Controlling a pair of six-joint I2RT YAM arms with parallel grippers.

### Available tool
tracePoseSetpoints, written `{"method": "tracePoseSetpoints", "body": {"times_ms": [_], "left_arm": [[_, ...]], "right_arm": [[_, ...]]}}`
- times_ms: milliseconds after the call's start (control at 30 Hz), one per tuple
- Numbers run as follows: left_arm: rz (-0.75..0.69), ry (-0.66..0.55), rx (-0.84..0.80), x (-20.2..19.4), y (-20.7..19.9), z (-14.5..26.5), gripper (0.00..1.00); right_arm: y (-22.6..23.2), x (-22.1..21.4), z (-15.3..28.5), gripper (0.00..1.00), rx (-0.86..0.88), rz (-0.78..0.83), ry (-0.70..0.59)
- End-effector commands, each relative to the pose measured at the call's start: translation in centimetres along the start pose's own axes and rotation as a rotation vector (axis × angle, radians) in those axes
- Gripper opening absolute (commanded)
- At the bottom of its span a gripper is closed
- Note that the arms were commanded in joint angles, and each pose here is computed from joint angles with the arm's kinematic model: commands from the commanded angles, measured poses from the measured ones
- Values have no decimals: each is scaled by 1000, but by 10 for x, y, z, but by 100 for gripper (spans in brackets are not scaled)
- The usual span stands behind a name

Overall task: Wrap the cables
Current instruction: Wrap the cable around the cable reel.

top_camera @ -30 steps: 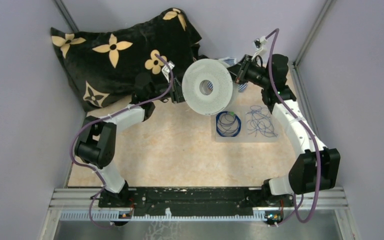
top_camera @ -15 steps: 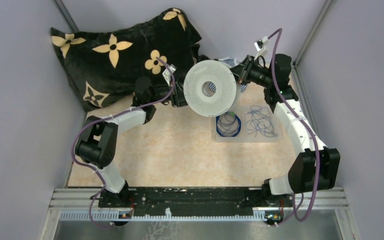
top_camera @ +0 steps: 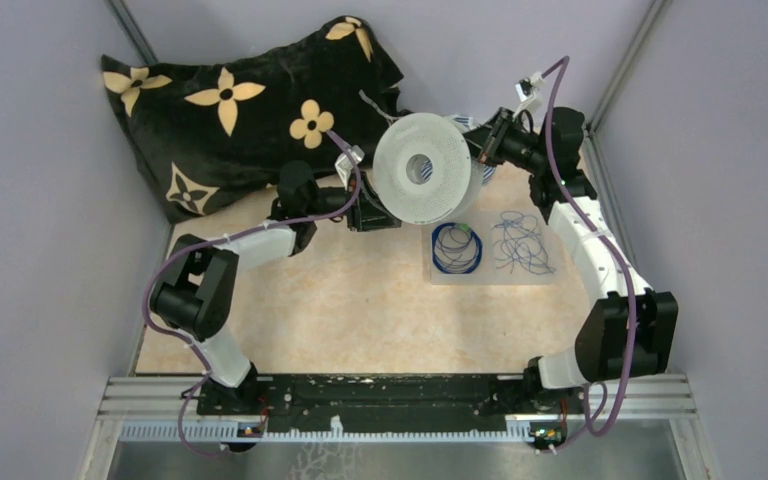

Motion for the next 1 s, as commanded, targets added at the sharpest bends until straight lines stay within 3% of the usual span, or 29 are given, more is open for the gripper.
{"method": "tracePoseSetpoints", "body": {"times_ms": [0,467,700,967], "left_arm": [[-119,14,-18,7,-10,4,37],[-495,274,98,19,-19,42,57],[-642,313,137,69,-27,44,62],[-753,365,106,122,-44,41,60]], "right_arm": [[26,22,5,0,82,72,-71],[14,19,18,0,22,225,-60],[4,12,21,0,-8,316,-10],[-1,-9,18,0,-61,452,99]]}}
Point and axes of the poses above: each gripper's point midway between its finger pads, its own z axis back along the fingers, its own y axis along the line the jaws close on, x = y × z, the point moved 7 cm from there along z, back along the fingers, and after that the axes turned 13 degrees about -z, right-handed, at the moved point
